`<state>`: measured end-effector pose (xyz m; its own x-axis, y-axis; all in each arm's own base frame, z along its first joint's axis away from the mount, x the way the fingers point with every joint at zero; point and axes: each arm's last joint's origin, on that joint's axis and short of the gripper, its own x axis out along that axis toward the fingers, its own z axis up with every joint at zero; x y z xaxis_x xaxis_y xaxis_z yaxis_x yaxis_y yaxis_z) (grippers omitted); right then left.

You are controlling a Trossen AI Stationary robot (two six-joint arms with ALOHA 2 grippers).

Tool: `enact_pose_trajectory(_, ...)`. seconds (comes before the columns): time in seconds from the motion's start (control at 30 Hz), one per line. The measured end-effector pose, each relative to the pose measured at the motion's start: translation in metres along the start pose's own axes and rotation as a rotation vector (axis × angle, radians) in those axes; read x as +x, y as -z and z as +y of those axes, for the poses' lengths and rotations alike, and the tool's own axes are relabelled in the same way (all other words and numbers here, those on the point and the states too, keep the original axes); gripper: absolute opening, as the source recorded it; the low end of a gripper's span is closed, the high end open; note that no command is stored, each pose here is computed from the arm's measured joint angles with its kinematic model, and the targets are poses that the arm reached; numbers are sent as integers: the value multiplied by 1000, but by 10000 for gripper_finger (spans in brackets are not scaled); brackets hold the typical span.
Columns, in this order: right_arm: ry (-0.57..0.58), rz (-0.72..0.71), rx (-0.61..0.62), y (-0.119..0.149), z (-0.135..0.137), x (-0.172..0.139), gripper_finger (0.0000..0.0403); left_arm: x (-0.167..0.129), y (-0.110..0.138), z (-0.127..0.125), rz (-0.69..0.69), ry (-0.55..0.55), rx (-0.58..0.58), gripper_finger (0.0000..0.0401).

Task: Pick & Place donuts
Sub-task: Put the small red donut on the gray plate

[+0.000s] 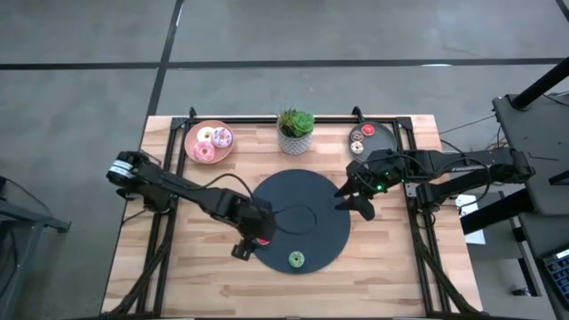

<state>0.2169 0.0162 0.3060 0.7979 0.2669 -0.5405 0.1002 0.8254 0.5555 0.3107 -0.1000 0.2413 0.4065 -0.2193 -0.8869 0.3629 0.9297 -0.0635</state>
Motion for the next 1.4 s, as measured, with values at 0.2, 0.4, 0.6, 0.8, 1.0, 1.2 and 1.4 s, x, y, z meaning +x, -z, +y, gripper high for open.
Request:
enact_pose_trajectory(0.2, -2, 3, -39, 0, 0, 0, 244, 21, 4, 3, 90, -25, -7, 250)
enact_pose_trajectory(0.4, -1, 5, -79, 0, 0, 0, 238, 41, 7, 5, 154, -78, -7, 250)
enact_pose_trajectory(0.6, 2, 8, -79, 1, 0, 0, 241, 54, 10, 6, 192, -78, -9, 250)
enact_pose_trajectory(0.8, 3, 11, -79, 1, -1, 1, 240, 58, 10, 8, 194, -81, -16, 250)
enact_pose_trajectory(1.0, 8, 19, -71, 4, -3, 2, 239, 58, 8, 11, 179, -126, -17, 250)
enact_pose_trajectory(1.2, 14, 28, -65, 6, -5, 4, 237, 58, 7, 12, 167, -129, -20, 250)
enact_pose_trajectory(1.4, 18, 34, -60, 8, -6, 5, 236, 58, 6, 12, 158, -129, -26, 250)
